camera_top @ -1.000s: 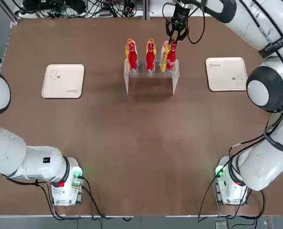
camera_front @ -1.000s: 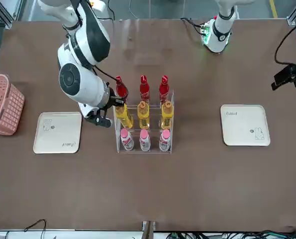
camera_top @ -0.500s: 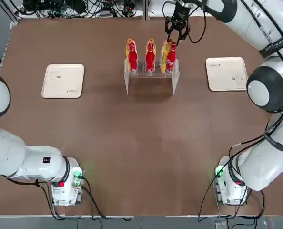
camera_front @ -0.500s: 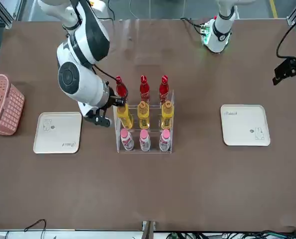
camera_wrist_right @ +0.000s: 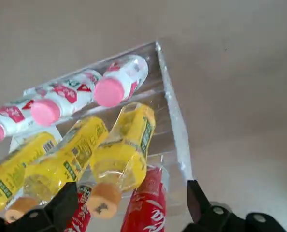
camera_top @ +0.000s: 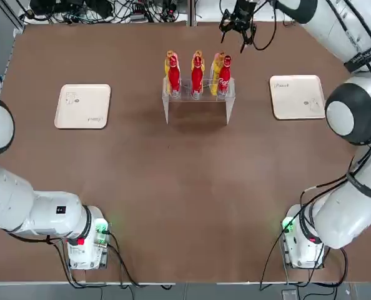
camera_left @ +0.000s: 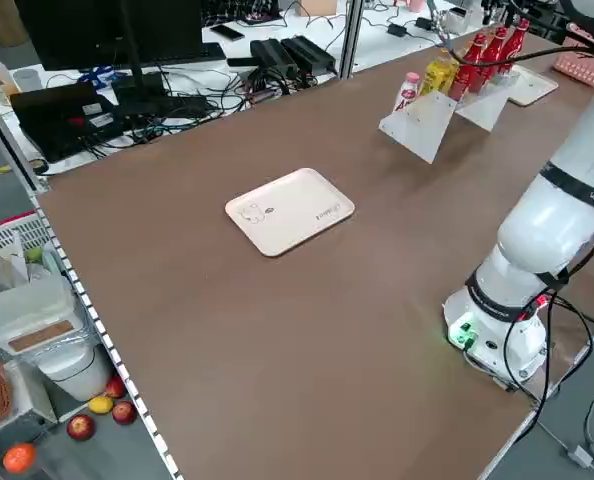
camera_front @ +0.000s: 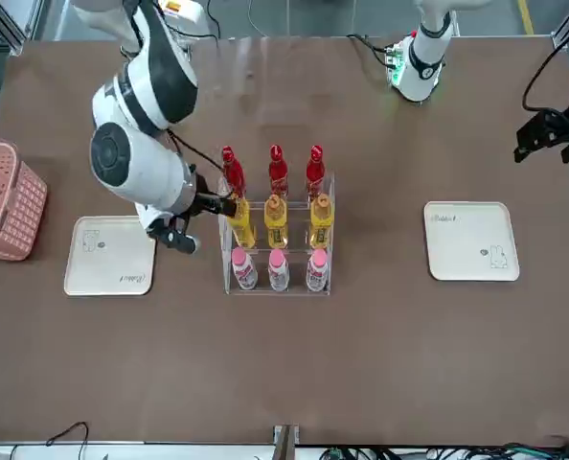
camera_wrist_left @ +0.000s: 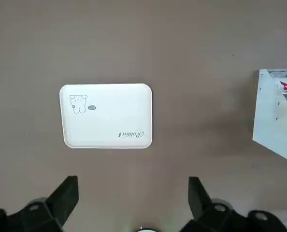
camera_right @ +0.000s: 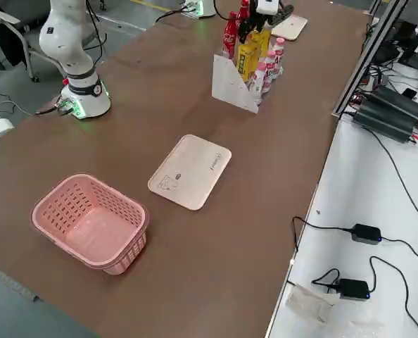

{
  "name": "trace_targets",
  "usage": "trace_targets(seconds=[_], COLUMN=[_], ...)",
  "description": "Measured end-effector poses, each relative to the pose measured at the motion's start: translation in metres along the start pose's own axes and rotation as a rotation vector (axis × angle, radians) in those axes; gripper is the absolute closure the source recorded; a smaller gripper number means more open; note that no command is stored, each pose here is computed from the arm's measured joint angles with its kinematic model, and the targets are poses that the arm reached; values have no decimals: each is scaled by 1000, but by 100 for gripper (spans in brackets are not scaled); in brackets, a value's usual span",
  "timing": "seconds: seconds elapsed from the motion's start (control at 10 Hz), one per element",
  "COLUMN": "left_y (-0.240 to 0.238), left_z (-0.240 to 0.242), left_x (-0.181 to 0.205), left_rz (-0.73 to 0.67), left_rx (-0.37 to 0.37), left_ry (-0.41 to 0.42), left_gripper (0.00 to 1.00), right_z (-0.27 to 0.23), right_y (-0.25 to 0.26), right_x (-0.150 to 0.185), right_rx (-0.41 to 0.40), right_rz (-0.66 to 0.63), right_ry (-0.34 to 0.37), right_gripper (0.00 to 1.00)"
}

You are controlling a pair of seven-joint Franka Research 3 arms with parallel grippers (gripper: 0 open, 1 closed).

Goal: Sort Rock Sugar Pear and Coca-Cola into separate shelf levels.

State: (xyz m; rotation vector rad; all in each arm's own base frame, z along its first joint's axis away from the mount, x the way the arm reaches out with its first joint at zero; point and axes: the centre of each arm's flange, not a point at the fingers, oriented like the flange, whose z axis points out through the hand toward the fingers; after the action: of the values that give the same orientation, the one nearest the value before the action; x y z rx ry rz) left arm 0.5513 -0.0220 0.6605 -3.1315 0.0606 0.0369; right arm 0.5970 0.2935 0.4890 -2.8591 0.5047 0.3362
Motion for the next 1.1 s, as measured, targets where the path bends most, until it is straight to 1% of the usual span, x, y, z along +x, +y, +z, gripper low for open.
trace_targets(seconds=[0.1, 0.2, 0.3, 0.5, 0.7, 0.8, 0.9, 1.0, 1.1], left_y=[1, 1, 1, 0, -2, -3, -3, -3, -3], left_z=[1, 1, 1, 1, 1, 1, 0, 0, 0], left_x=[0, 0, 0, 0, 0, 0, 0, 0, 0], left_rz=[1, 2, 4, 3, 1, -1, -1, -2, -2], left_rx=[0, 0, 0, 0, 0, 0, 0, 0, 0], left_ry=[-1, -1, -1, -1, -1, -1, -1, -1, -1], left_gripper=[0, 0, 0, 0, 0, 0, 0, 0, 0], right_z=[-22, -41, -55, -72, -91, -101, -119, -143, -170], right_y=[18, 38, 60, 113, 171, 192, 205, 218, 232], right_x=[17, 34, 51, 86, 117, 124, 121, 110, 90], right_rx=[26, 44, 33, -44, -111, -153, -180, -184, -175], right_rz=[-9, -52, -103, -199, -238, -231, -219, -202, -187], right_ry=[26, 52, 84, 142, 180, 203, 227, 233, 230], right_gripper=[0, 0, 0, 0, 0, 0, 0, 0, 0])
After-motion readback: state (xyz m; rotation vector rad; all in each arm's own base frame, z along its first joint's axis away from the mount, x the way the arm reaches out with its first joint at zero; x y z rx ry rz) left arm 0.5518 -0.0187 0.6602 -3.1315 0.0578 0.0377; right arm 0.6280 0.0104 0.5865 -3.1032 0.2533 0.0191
